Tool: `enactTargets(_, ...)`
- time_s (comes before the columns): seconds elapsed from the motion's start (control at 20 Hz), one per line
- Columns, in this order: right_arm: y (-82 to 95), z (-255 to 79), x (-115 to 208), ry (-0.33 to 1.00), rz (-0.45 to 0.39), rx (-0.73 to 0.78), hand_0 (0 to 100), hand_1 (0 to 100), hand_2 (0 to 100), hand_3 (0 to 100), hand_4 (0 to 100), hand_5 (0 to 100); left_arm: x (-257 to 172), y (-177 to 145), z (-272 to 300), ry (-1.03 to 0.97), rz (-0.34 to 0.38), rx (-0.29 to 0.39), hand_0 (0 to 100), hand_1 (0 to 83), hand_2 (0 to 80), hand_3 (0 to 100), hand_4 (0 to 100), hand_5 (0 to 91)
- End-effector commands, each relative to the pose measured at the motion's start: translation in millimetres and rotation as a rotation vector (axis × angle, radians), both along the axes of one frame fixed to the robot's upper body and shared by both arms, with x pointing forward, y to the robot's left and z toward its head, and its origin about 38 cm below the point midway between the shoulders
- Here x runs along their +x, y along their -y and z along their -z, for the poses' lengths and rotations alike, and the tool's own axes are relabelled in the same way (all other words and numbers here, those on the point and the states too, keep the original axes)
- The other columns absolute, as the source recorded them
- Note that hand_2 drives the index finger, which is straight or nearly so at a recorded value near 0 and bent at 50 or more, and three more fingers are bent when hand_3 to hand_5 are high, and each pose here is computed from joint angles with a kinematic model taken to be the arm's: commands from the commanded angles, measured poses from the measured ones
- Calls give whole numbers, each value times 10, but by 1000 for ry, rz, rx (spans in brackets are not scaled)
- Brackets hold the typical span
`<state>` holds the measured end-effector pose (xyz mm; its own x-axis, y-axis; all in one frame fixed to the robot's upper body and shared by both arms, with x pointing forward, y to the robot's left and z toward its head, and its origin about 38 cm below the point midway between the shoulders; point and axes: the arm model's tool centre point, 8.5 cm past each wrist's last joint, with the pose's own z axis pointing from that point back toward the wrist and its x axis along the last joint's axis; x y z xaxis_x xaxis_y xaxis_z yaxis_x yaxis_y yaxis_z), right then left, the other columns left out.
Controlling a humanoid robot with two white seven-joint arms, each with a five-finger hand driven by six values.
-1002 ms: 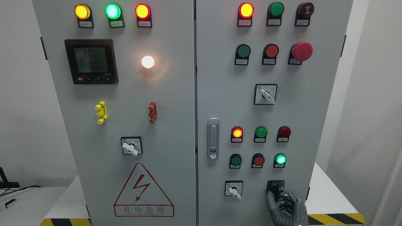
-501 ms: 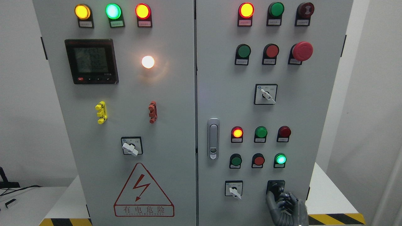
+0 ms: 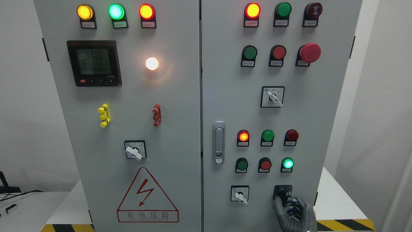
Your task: Trip black knob to open circuit
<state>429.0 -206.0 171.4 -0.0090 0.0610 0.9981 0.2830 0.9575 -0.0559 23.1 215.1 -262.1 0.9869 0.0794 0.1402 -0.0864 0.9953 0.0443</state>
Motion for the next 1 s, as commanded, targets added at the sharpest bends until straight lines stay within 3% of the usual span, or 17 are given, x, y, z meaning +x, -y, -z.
enactTargets(0.0,38,-3,2,2,10,1,412,707,567,843,863,969,4,11,0,1,31,-1,120,389,0,0,0,0)
enactTargets(0.95,53,-15,-1,7,21,-28,405,719,564,841,862,968,4,1,0,1,31,0,120,389,0,0,0,0)
